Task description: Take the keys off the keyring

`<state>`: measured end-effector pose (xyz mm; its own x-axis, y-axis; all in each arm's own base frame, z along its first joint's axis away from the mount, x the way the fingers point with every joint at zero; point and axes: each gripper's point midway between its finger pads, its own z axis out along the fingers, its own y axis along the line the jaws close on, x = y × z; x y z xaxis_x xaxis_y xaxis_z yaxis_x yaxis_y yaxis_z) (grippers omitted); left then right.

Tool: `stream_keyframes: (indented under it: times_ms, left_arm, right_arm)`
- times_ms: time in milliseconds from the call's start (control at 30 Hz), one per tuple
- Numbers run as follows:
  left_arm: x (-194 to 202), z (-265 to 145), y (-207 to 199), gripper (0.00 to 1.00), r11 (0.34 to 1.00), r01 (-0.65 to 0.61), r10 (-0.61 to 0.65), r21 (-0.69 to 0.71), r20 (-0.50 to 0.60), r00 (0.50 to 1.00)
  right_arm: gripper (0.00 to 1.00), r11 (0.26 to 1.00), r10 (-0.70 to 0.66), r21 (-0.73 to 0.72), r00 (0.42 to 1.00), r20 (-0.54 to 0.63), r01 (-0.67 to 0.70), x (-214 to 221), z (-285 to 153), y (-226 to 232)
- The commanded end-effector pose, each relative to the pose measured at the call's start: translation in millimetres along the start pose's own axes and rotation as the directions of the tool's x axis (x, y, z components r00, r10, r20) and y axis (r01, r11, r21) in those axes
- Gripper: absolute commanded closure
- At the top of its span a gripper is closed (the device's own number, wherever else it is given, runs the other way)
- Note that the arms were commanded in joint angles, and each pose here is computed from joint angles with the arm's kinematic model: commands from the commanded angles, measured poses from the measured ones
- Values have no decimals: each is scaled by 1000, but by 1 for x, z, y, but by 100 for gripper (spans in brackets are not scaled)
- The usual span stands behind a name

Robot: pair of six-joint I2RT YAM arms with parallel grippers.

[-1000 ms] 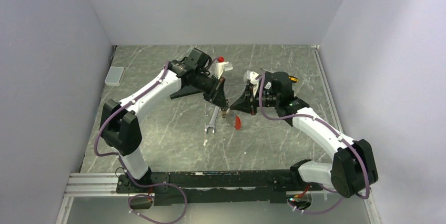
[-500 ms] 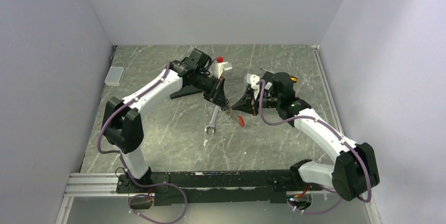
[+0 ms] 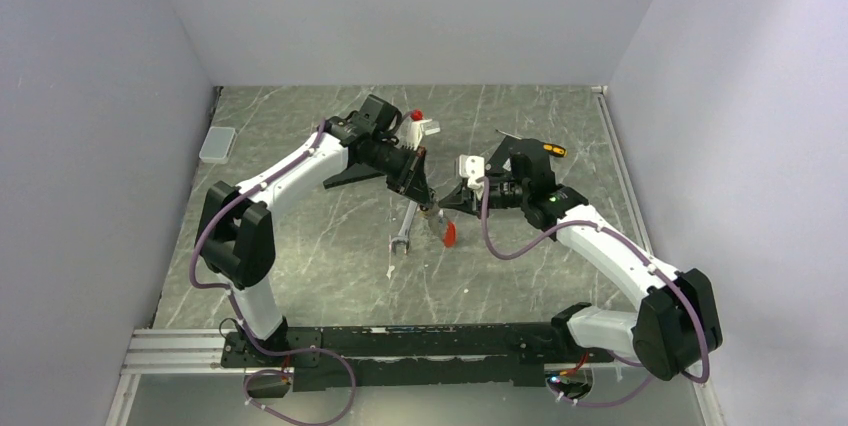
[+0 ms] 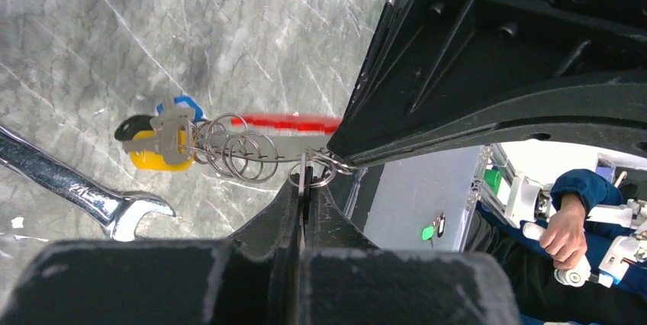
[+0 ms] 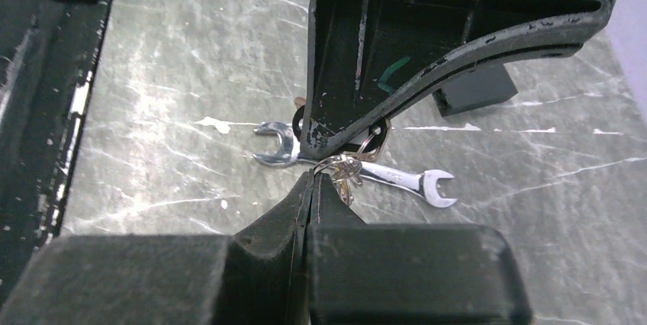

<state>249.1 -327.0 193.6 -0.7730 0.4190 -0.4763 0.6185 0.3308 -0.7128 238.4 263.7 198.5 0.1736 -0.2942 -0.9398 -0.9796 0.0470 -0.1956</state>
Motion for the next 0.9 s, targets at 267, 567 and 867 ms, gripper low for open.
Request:
stream_keyframes:
  times_ms: [267,567,867]
  left_arm:
    - [-5,-3,-3,100,1000,-28,28,11,22,999]
    - [-6,-8,-8,100,998,-56,56,-2,34,998]
    - [-3,-13,-16,100,996,-84,84,15,38,996]
  right_arm:
    - [100,959,-248,117,965,-89,258,4,-3,-26]
    - [56,991,23,131,999,-45,-17,-6,-1,-24]
    - [54,937,343,60,939,38,-345,-8,-9,-15]
